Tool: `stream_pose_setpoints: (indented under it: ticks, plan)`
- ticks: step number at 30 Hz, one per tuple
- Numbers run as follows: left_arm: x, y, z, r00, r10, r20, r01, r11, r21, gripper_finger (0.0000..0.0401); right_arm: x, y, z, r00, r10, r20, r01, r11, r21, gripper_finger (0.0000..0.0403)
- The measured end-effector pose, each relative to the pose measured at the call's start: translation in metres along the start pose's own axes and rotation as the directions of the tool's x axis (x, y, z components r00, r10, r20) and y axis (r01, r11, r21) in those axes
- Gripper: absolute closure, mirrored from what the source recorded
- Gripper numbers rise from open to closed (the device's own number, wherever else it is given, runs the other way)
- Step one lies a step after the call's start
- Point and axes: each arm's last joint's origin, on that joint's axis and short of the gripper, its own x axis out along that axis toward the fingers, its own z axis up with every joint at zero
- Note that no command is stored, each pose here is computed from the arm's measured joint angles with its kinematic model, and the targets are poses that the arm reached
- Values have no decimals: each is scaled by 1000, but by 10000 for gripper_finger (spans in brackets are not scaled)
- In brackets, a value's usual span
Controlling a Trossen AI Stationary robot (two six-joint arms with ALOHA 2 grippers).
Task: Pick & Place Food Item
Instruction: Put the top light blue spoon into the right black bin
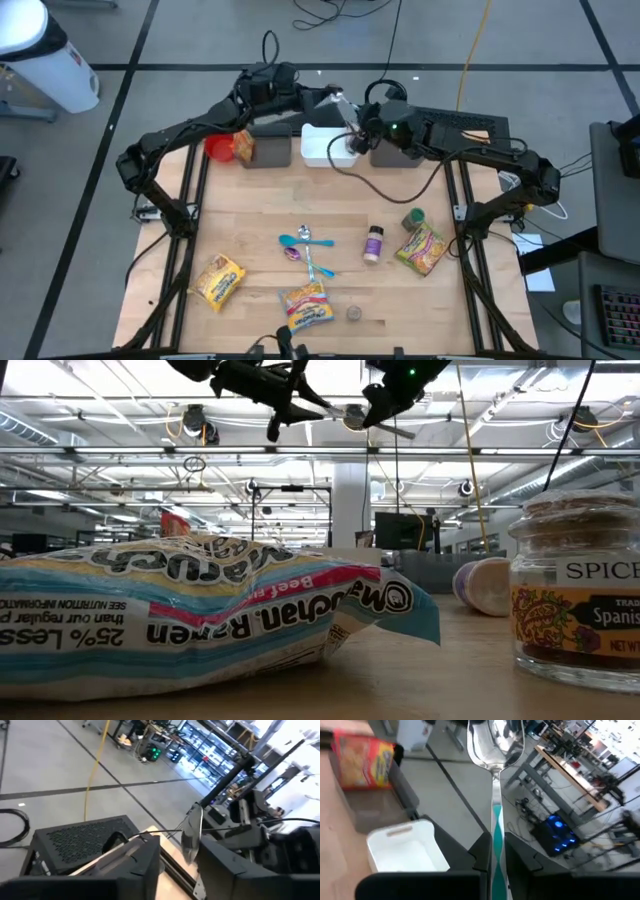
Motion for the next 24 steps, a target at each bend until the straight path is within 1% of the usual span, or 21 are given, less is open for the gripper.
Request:
stream_pose_setpoints:
  ticks: [4, 9, 14, 19, 22, 24]
  plan:
    - [-4, 10, 7, 999, -36, -14, 36, 999, 2, 234, -4, -20, -5, 1000, 4, -13, -3, 998, 68, 383]
    - [-8, 16, 17, 991, -134, -28, 135, 991, 13, 210, -5, -48, -19, 997, 36, -73, -28, 993, 112, 383]
    - [-10, 17, 19, 981, -188, -47, 189, 982, 17, 206, 2, -76, -45, 975, 122, -186, -89, 980, 176, 383]
    - [-10, 15, 18, 970, -232, -77, 236, 971, 41, 205, 9, -98, -71, 940, 190, -282, -122, 962, 243, 383]
    - [-9, 12, 16, 966, -245, -85, 251, 966, 62, 205, 13, -102, -86, 926, 220, -308, -138, 954, 267, 383]
    - [-8, 11, 15, 964, -250, -89, 256, 964, 75, 205, 17, -98, -100, 908, 239, -343, -149, 951, 270, 383]
